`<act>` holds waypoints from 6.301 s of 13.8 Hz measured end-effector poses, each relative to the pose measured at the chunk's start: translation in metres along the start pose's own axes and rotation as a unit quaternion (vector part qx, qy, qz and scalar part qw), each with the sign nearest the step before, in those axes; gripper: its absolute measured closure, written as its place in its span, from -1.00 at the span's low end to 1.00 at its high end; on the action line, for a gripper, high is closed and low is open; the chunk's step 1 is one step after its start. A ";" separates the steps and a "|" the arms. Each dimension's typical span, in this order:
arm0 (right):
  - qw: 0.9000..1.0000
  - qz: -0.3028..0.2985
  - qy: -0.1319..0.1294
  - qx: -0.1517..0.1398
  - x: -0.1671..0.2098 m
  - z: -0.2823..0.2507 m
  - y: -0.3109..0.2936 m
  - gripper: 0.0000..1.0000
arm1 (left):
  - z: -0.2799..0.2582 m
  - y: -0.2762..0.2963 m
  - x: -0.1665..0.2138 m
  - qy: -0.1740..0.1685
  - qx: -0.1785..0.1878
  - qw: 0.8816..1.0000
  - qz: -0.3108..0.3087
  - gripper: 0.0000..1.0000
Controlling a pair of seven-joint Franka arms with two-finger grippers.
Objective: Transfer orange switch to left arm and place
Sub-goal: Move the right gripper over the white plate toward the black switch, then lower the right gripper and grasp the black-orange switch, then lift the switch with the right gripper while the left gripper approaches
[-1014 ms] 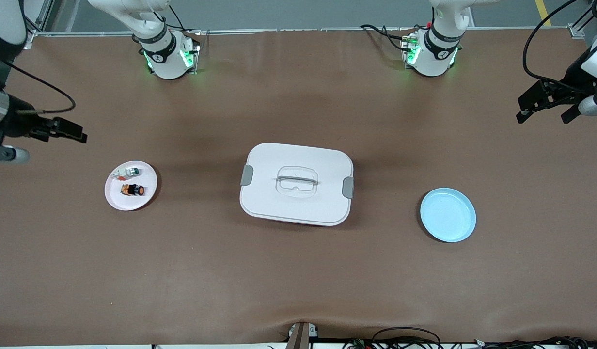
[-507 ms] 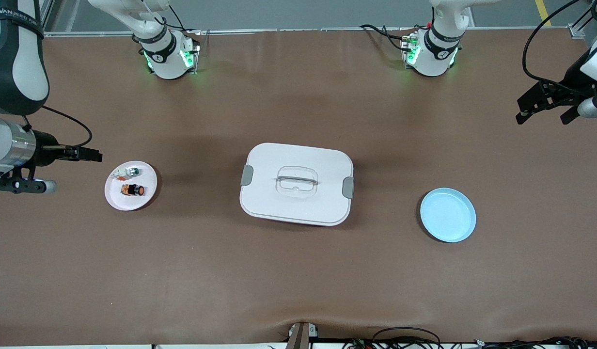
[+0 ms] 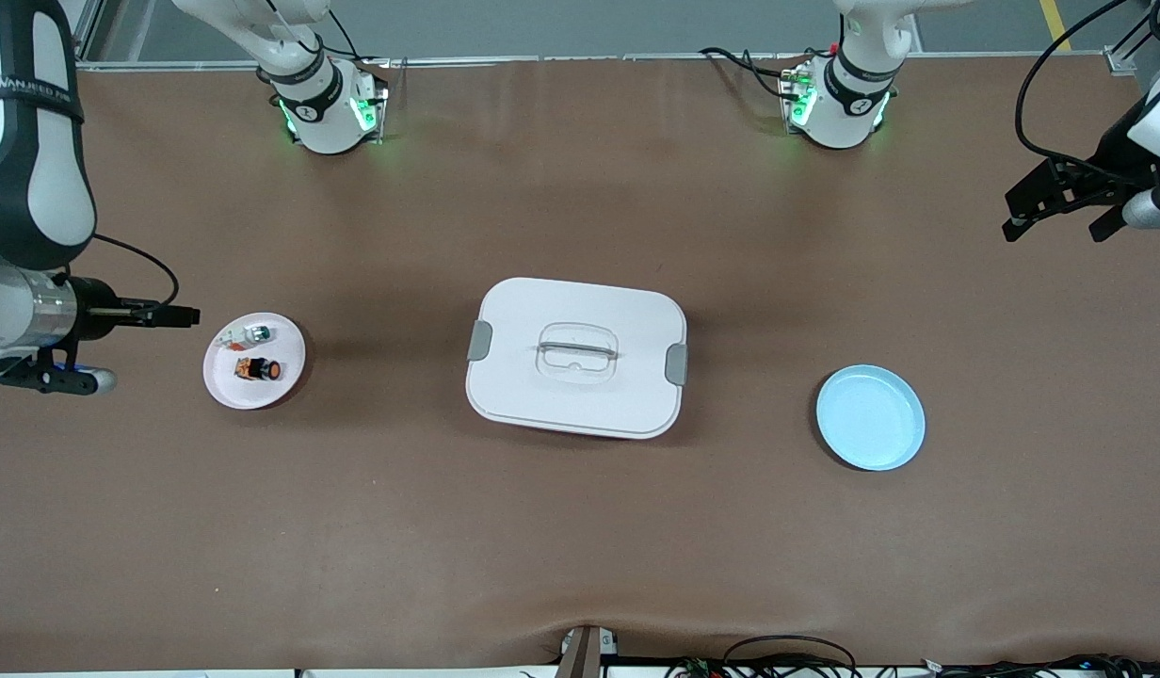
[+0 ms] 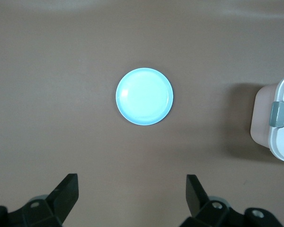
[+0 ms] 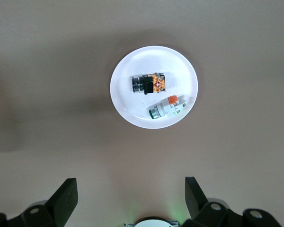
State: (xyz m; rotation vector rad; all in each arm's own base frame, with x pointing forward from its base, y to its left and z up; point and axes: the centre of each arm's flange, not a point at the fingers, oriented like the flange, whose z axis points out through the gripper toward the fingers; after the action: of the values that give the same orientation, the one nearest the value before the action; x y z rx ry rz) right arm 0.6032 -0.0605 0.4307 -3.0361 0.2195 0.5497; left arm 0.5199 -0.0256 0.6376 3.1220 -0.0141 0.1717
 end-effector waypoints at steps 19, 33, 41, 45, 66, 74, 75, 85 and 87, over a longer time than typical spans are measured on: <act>0.991 -0.014 0.132 -0.001 0.037 0.154 0.017 -1.00 | 0.002 -0.001 0.004 -0.001 -0.001 1.000 -0.001 -1.00; 0.987 -0.048 0.153 -0.010 0.043 0.221 0.024 -1.00 | 0.002 -0.002 0.006 0.000 -0.001 1.000 -0.002 -1.00; 0.989 -0.048 0.143 -0.009 0.044 0.233 0.028 -1.00 | 0.006 -0.010 0.008 -0.005 -0.001 1.000 -0.009 -1.00; 0.989 -0.048 0.136 -0.009 0.042 0.240 0.027 -1.00 | 0.006 -0.010 0.008 -0.005 -0.001 1.000 -0.009 -1.00; 0.994 -0.019 0.100 0.033 0.040 0.244 0.020 -0.44 | 0.001 -0.009 0.009 0.001 -0.001 1.000 -0.008 -1.00; 0.992 0.068 0.039 0.100 0.025 0.185 -0.071 -0.44 | -0.026 0.024 0.011 0.028 -0.022 0.999 0.018 -1.00; 0.990 0.082 0.030 0.115 0.019 0.176 -0.093 -0.44 | -0.029 0.032 0.011 0.030 -0.036 0.999 0.021 -1.00; 0.945 0.264 0.032 0.189 -0.034 0.054 -0.326 -0.44 | -0.010 0.067 0.029 0.005 -0.241 0.970 -0.007 -1.00; 0.936 0.288 0.028 0.201 -0.044 0.041 -0.361 -0.44 | 0.000 0.081 0.040 0.008 -0.283 0.959 -0.014 -1.00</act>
State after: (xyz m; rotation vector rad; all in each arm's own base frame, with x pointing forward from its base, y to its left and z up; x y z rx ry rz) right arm 0.6021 0.3050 0.4158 -2.5571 1.0965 0.3752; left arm 0.5591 -0.1071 0.6432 2.5469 -0.0146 0.1587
